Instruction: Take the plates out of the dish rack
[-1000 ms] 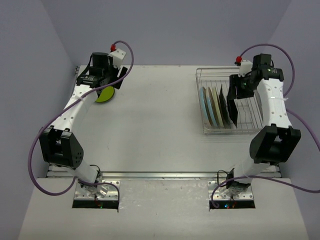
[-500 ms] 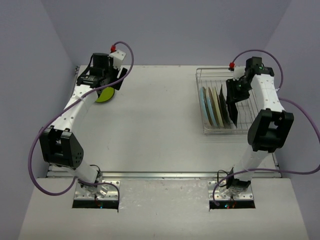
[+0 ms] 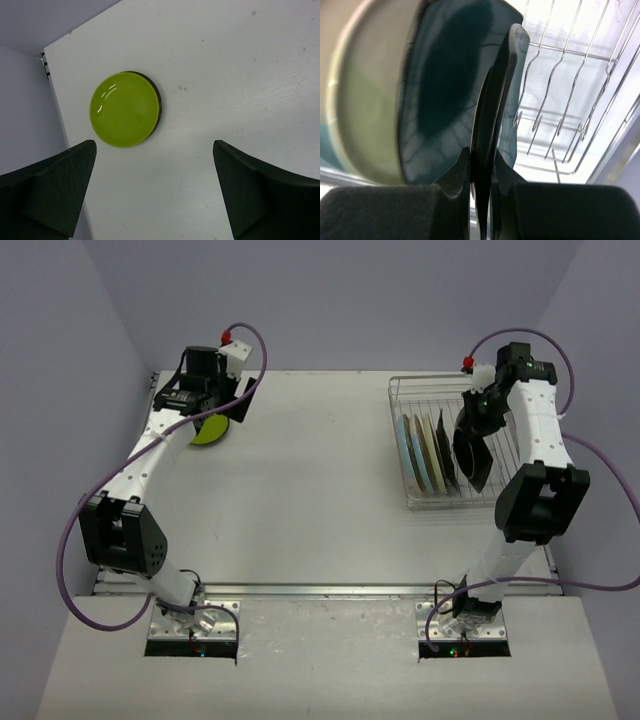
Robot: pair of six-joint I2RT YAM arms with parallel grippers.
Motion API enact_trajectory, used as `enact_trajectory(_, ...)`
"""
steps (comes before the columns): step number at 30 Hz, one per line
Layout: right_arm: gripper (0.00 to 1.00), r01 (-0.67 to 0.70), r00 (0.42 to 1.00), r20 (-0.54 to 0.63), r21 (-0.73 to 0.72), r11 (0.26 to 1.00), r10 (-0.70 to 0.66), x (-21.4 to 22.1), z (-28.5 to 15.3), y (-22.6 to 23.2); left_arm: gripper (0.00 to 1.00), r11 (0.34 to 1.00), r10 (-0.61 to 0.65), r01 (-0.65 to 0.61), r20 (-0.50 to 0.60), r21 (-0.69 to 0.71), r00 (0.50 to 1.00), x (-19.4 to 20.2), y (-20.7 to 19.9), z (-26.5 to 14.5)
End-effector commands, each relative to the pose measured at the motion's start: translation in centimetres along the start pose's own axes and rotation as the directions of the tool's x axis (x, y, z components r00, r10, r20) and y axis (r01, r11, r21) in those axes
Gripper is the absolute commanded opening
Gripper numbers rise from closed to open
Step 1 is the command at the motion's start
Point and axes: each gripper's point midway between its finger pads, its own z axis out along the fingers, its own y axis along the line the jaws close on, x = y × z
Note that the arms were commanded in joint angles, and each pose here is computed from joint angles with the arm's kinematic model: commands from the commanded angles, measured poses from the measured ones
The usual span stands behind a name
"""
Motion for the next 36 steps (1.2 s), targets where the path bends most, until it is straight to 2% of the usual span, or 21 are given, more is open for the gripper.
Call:
enact_trajectory(1, 0.00, 0.042, 0.978, 0.206, -0.047, 0.998, -0.032, -3.7, -8.0, 2.6, 1.00, 0.998, -0.050, 0.049, 0.053, 0.029, 0.997, -2.4, -0.1, -0.5)
enact_trajectory(7, 0.00, 0.149, 0.898, 0.414, 0.032, 0.988, -0.149, -6.5, -15.8, 3.7, 1.00, 0.987, -0.121, 0.114, 0.053, 0.117, 0.991, -3.8, -1.5, -0.9)
enact_trajectory(10, 0.00, 0.240, 0.810, 0.538, 0.059, 0.969, -0.234, -7.9, -18.9, 5.1, 1.00, 0.971, -0.169, 0.152, 0.078, 0.183, 0.983, -5.7, -2.0, -1.8)
enact_trajectory(12, 0.00, 0.333, 0.726, 0.605, 0.105, 0.937, -0.326, -7.6, -20.6, 6.8, 1.00, 0.934, -0.222, 0.189, 0.076, 0.303, 0.972, -6.7, -3.7, -2.7)
enact_trajectory(13, 0.00, 0.397, 0.663, 0.630, 0.161, 0.903, -0.404, -8.0, -21.1, 8.0, 1.00, 0.907, -0.259, 0.213, 0.084, 0.364, 0.962, -7.6, -4.2, -3.4)
enact_trajectory(16, 0.00, 0.582, 0.411, 0.666, 0.333, 0.741, -0.622, -9.6, -22.1, 14.1, 1.00, 0.819, -0.352, 0.257, 0.097, 0.513, 0.931, -9.8, -4.6, -5.6)
enact_trajectory(17, 0.00, 0.622, 0.366, 0.641, 0.370, 0.690, -0.674, -9.3, -20.7, 15.2, 1.00, 0.779, -0.398, 0.282, 0.093, 0.560, 0.913, -10.2, -3.8, -6.0)
enact_trajectory(18, 0.00, 0.665, 0.259, 0.598, 0.460, 0.589, -0.759, -9.3, -19.8, 16.8, 0.99, 0.682, -0.480, 0.331, 0.058, 0.652, 0.875, -10.7, -3.4, -6.8)
enact_trajectory(19, 0.00, 0.682, 0.098, 0.539, 0.576, 0.450, -0.837, -9.6, -20.0, 19.0, 0.99, 0.535, -0.558, 0.374, -0.016, 0.758, 0.830, -11.2, -3.2, -8.2)
enact_trajectory(20, 0.00, 0.688, 0.021, 0.542, 0.602, 0.405, -0.840, -9.3, -19.8, 21.2, 0.97, 0.501, -0.571, 0.381, -0.035, 0.777, 0.820, -11.3, -3.1, -8.5)
enact_trajectory(21, 0.00, 0.661, -0.076, 0.477, 0.681, 0.314, -0.875, -9.4, -20.3, 22.1, 0.93, 0.421, -0.599, 0.393, -0.075, 0.818, 0.797, -11.6, -2.8, -9.0)
enact_trajectory(22, 0.00, 0.611, -0.198, 0.443, 0.753, 0.243, -0.875, -9.8, -21.3, 24.5, 0.91, 0.369, -0.615, 0.408, -0.110, 0.835, 0.781, -11.3, -2.6, -9.2)
enact_trajectory(23, 0.00, 0.552, -0.327, 0.375, 0.821, 0.146, -0.868, -9.6, -21.3, 27.1, 0.91, 0.352, -0.621, 0.407, -0.116, 0.843, 0.775, -11.2, -2.5, -9.4)
enact_trajectory(24, 0.00, 0.507, -0.412, 0.315, 0.859, 0.072, -0.855, -9.1, -21.0, 28.7, 0.90, 0.343, -0.619, 0.402, -0.118, 0.849, 0.776, -11.2, -2.6, -9.6)
enact_trajectory(25, 0.00, 0.497, -0.463, 0.271, 0.868, 0.006, -0.844, -8.2, -18.9, 29.7, 0.90, 0.332, -0.617, 0.401, -0.126, 0.853, 0.777, -11.0, -2.7, -9.8)
enact_trajectory(27, 0.00, 0.396, -0.623, 0.160, 0.909, -0.133, -0.765, -6.3, -17.0, 32.5, 0.90, 0.315, -0.600, 0.408, -0.153, 0.857, 0.785, -10.1, -3.3, -9.7)
enact_trajectory(28, 0.00, 0.338, -0.681, 0.112, 0.925, -0.175, -0.724, -5.4, -16.5, 33.6, 0.90, 0.324, -0.590, 0.417, -0.163, 0.849, 0.791, -9.5, -3.5, -9.3)
enact_trajectory(29, 0.00, 0.297, -0.714, 0.082, 0.935, -0.195, -0.695, -4.8, -16.1, 34.3, 0.90, 0.351, -0.575, 0.429, -0.170, 0.832, 0.801, -8.7, -3.7, -8.8)
enact_trajectory(31, 0.00, 0.245, -0.773, 0.062, 0.947, -0.207, -0.631, -3.5, -14.9, 36.0, 0.89, 0.363, -0.536, 0.472, -0.234, 0.803, 0.811, -7.0, -4.8, -8.5)
enact_trajectory(33, 0.00, 0.191, -0.811, 0.027, 0.957, -0.221, -0.584, -2.7, -14.4, 37.1, 0.87, 0.442, -0.449, 0.419, -0.209, 0.793, 0.869, -5.2, -5.7, -7.5)
enact_trajectory(36, 0.00, 0.138, -0.847, 0.007, 0.968, -0.208, -0.531, -2.1, -13.9, 38.6, 0.83, 0.485, -0.325, 0.386, -0.248, 0.785, 0.913, -2.8, -8.5, -7.2)
